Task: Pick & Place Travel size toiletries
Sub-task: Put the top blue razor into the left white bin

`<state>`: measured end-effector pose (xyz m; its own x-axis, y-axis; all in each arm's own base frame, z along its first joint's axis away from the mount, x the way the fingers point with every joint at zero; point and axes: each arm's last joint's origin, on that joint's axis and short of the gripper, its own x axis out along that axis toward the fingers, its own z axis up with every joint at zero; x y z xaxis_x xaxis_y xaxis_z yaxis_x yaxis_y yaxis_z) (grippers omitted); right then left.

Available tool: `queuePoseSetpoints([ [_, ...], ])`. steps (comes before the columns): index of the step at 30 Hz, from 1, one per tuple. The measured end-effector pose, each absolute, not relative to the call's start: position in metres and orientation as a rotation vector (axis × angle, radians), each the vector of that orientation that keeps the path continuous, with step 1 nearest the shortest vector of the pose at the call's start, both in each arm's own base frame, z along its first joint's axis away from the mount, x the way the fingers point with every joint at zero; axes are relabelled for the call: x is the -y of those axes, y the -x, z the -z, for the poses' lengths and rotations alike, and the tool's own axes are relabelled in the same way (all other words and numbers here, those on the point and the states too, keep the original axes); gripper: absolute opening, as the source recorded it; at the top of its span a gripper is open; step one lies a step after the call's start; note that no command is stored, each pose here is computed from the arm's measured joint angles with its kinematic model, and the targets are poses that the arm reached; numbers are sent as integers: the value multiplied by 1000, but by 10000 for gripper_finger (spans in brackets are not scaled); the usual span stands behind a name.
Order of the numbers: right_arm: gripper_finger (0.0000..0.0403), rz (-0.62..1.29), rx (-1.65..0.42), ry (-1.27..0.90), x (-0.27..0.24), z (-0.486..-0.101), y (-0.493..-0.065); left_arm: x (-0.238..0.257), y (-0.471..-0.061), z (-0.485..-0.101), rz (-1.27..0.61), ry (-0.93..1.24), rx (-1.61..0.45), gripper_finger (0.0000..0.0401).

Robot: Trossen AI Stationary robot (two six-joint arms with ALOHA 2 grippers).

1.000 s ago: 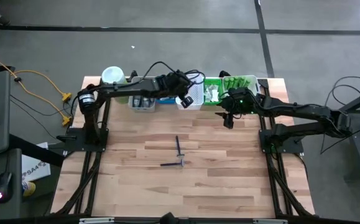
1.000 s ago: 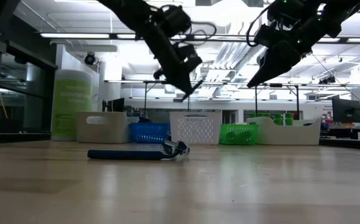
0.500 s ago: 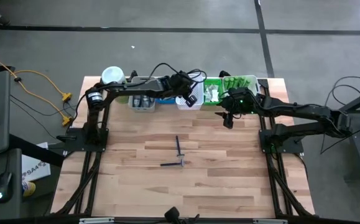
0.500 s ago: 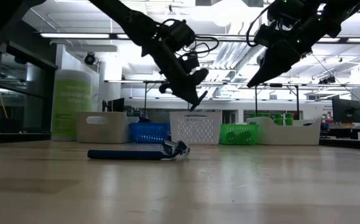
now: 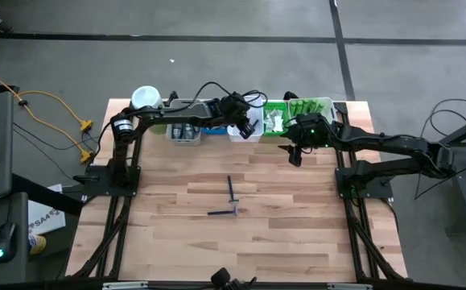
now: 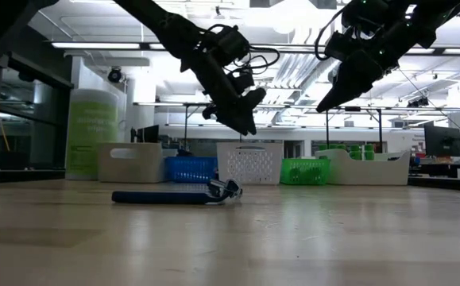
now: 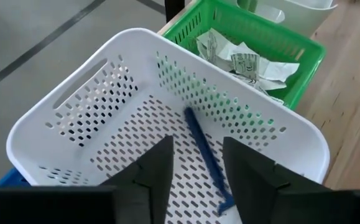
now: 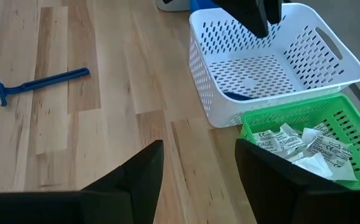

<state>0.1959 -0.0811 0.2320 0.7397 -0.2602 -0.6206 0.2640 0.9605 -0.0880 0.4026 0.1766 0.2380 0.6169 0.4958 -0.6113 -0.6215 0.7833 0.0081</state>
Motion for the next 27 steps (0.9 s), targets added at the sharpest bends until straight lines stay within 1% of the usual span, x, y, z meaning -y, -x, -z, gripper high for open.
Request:
queuePoseSetpoints([
  [3, 193, 287, -680, -7, 81, -232, -196, -177, -402, -238, -649, 213, -636, 150],
  [6, 193, 285, -680, -8, 81, -232, -196, -175, -399, -244, -650, 213, -646, 153],
  [10, 193, 285, -683, -8, 81, -232, -196, -169, -387, -262, -649, 211, -655, 154],
  [16, 193, 283, -688, -9, 81, -231, -195, -144, -373, -282, -623, 185, -730, 154],
  [21, 193, 282, -689, -7, 81, -231, -195, -110, -369, -285, -518, 55, -863, 155],
  [27, 193, 282, -689, -6, 81, -231, -195, -68, -366, -275, -297, -184, -1069, 155],
])
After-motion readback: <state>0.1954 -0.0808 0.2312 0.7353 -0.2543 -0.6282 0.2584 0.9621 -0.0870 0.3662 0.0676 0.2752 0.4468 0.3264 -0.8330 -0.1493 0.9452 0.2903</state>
